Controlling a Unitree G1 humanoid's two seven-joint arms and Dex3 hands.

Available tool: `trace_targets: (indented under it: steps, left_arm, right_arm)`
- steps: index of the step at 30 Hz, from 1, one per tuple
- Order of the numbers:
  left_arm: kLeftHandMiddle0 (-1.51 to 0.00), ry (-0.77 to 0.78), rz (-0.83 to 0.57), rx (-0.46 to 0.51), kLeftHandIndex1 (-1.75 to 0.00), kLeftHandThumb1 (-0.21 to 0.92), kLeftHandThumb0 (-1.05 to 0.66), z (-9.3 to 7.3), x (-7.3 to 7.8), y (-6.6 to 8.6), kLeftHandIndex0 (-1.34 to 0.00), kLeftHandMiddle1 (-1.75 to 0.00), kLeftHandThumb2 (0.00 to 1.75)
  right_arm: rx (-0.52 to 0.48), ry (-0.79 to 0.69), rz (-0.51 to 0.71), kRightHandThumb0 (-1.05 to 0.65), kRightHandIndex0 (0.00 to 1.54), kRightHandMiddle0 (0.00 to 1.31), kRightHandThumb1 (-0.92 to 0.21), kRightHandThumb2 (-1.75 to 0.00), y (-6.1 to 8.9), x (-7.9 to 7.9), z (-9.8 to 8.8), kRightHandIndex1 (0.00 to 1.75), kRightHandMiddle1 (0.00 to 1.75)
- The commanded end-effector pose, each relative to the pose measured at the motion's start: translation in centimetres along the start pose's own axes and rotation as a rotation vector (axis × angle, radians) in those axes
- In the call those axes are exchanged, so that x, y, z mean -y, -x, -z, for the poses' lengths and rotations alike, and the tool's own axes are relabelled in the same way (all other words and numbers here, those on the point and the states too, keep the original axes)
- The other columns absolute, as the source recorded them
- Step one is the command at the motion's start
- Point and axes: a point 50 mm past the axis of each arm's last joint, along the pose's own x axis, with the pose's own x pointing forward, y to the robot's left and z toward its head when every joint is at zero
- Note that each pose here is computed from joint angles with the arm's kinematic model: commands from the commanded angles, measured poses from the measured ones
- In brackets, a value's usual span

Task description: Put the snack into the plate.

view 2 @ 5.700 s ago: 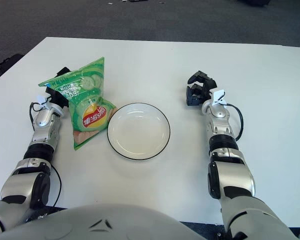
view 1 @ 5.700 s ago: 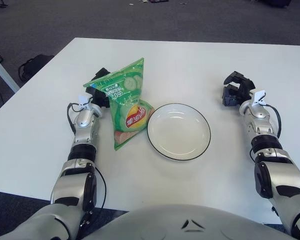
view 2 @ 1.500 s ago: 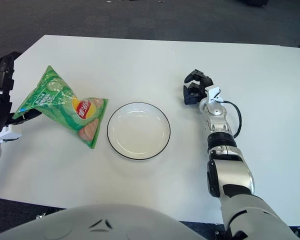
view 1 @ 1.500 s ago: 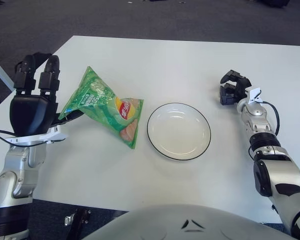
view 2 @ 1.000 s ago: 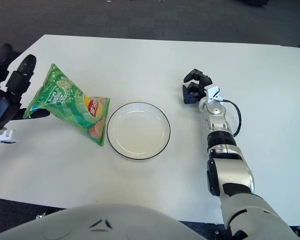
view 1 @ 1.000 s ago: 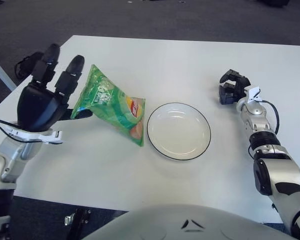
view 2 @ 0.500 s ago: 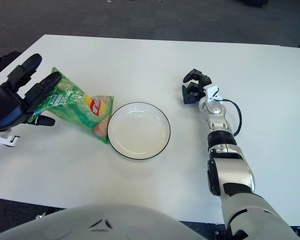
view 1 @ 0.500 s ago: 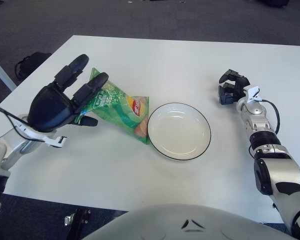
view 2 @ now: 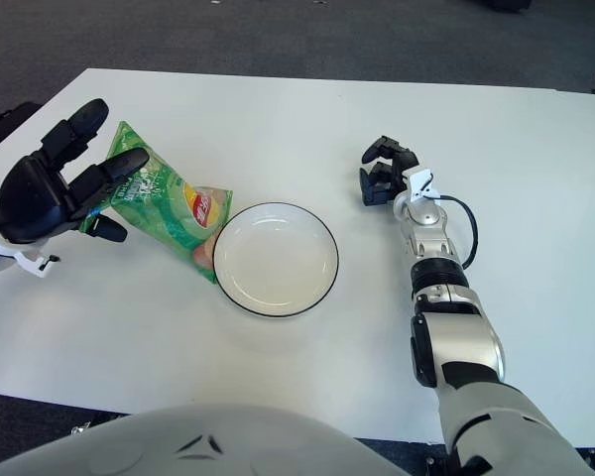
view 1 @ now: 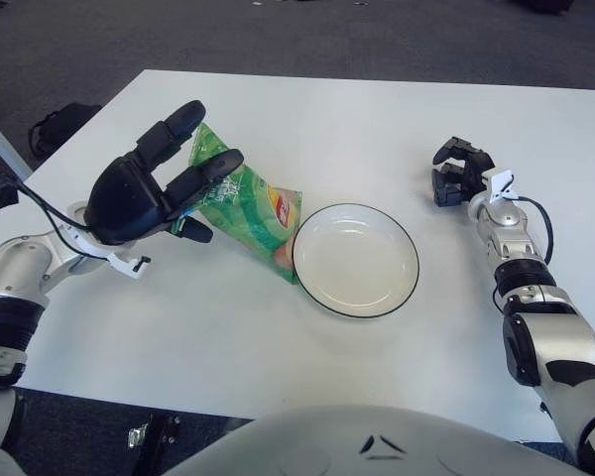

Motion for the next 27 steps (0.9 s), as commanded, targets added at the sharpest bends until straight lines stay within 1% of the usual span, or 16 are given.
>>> trace_targets:
  steps: [1,4,10,13,15,17,18,20,21,22,24,26,27]
  left_arm:
    - [-0.04,0.007,0.007,0.033,-0.54,0.92,-0.82,0.0,0.5,-0.1,0.0,-0.02,0.6]
    - [-0.08,0.039,0.01,0.05,-0.71,0.92,-0.81,-0.1,1.0,-0.3,0.0,-0.05,0.54]
    - [-0.12,0.054,0.031,0.082,-0.86,0.9,-0.81,0.0,1.6,-0.6,0.0,-0.07,0.5]
    - [-0.12,0.043,0.047,0.101,-0.87,0.9,-0.81,0.0,1.7,-0.8,0.0,-0.08,0.49]
    - [-0.11,0.033,0.059,0.114,-0.84,0.91,-0.82,0.1,1.8,-1.0,0.0,-0.08,0.49]
    - [-0.11,0.027,0.064,0.12,-0.82,0.91,-0.82,0.1,2.2,-1.1,0.0,-0.08,0.49]
    - [-0.11,0.026,0.064,0.114,-0.83,0.91,-0.82,0.1,2.8,-1.1,0.0,-0.08,0.49]
    - [-0.15,0.026,0.063,0.105,-0.88,0.9,-0.8,0.0,3.6,-1.0,0.0,-0.11,0.48]
    - [-0.18,0.027,0.062,0.102,-0.93,0.86,-0.79,0.0,3.9,-0.8,0.0,-0.18,0.51]
    - [-0.17,0.028,0.06,0.1,-0.95,0.85,-0.79,0.0,4.1,-0.8,0.0,-0.23,0.53]
    - [-0.17,0.029,0.055,0.101,-1.02,0.8,-0.77,0.0,4.2,-0.7,0.0,-0.45,0.58]
    - [-0.19,0.05,0.052,0.093,-1.06,0.77,-0.75,0.0,4.4,-0.8,0.0,-0.55,0.61]
    - [-0.21,0.061,0.052,0.088,-1.13,0.74,-0.73,-0.1,4.5,-0.8,0.0,-0.64,0.65]
  right_arm:
    - [-0.184,0.023,-0.052,-0.01,0.77,0.53,-0.11,-1.57,1.7,-1.2,4.3,1.73,1.75]
    - [-0.183,0.036,-0.053,-0.01,0.78,0.53,-0.11,-1.57,1.7,-1.2,4.2,1.73,1.75]
    - [-0.177,0.06,-0.056,-0.01,0.78,0.54,-0.1,-1.57,1.7,-1.2,4.2,1.72,1.75]
    - [-0.178,0.061,-0.057,-0.01,0.79,0.54,-0.09,-1.58,1.7,-1.3,4.1,1.73,1.75]
    - [-0.179,0.061,-0.057,-0.01,0.79,0.54,-0.09,-1.58,1.7,-1.3,4.1,1.73,1.75]
    - [-0.178,0.061,-0.058,-0.01,0.79,0.54,-0.09,-1.58,1.7,-1.3,4.1,1.74,1.75]
    - [-0.178,0.061,-0.058,-0.01,0.79,0.54,-0.09,-1.58,1.7,-1.3,4.1,1.74,1.75]
    - [-0.176,0.061,-0.059,-0.01,0.79,0.54,-0.09,-1.58,1.7,-1.3,4.1,1.74,1.75]
    - [-0.176,0.062,-0.06,-0.01,0.79,0.54,-0.09,-1.58,1.7,-1.4,4.1,1.74,1.75]
    - [-0.175,0.062,-0.06,-0.01,0.79,0.54,-0.09,-1.59,1.7,-1.4,4.0,1.74,1.75]
    - [-0.173,0.063,-0.061,-0.01,0.79,0.54,-0.09,-1.59,1.7,-1.4,4.0,1.74,1.75]
    - [-0.171,0.071,-0.061,-0.01,0.79,0.55,-0.09,-1.59,1.7,-1.4,4.0,1.74,1.75]
    - [-0.17,0.075,-0.062,-0.01,0.79,0.55,-0.09,-1.59,1.7,-1.4,4.0,1.74,1.75]
